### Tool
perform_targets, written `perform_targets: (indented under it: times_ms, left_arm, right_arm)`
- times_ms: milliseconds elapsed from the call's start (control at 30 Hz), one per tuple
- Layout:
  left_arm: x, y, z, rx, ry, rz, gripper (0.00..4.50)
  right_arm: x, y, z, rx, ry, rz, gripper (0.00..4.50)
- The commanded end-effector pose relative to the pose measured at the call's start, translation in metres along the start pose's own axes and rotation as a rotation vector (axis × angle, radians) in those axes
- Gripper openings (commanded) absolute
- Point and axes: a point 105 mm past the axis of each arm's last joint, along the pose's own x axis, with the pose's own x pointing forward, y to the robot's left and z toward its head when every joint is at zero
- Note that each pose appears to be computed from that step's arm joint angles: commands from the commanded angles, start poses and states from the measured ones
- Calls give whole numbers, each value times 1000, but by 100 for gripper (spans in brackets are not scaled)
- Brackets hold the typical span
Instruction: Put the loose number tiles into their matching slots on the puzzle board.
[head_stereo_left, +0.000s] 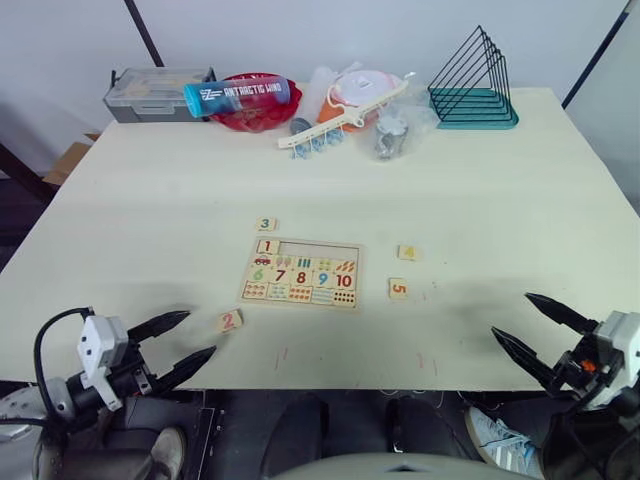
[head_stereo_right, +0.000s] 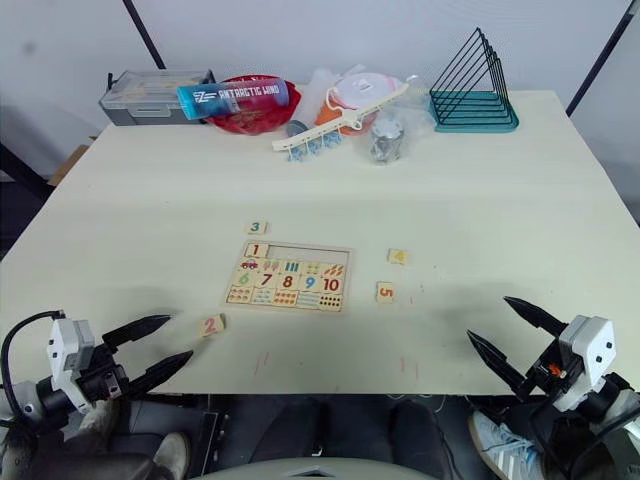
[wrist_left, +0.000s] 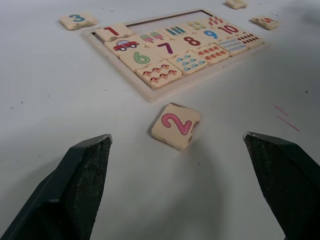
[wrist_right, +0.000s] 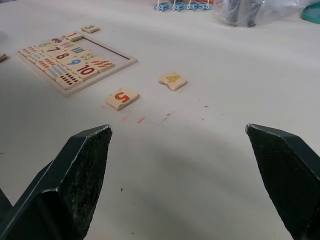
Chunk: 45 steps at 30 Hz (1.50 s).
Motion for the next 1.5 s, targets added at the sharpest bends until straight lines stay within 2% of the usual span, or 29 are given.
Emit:
perform_targets:
  times_ms: [33, 400, 733, 867, 1333, 1500]
  left_arm:
    - [-1, 3, 12, 61, -49, 81, 447]
    - [3, -16, 3, 19, -73, 141, 447]
    - [8, -17, -2, -10, -109, 255, 447]
    - [10, -7, 0, -29, -129, 350, 447]
    - [19, -18, -5, -4, -77, 189, 447]
    - [16, -13, -8, -4, -70, 203, 447]
  right_arm:
    - [-3, -1, 12, -48, -32, -29, 450]
    - [0, 4, 10, -49, -29, -10, 450]
    - [-1, 7, 7, -41, -30, 9, 450]
    - [-2, 9, 5, -38, -29, -4, 450]
    - [-5, 12, -2, -33, -20, -18, 450]
    - [-3, 13, -4, -34, -22, -12, 450]
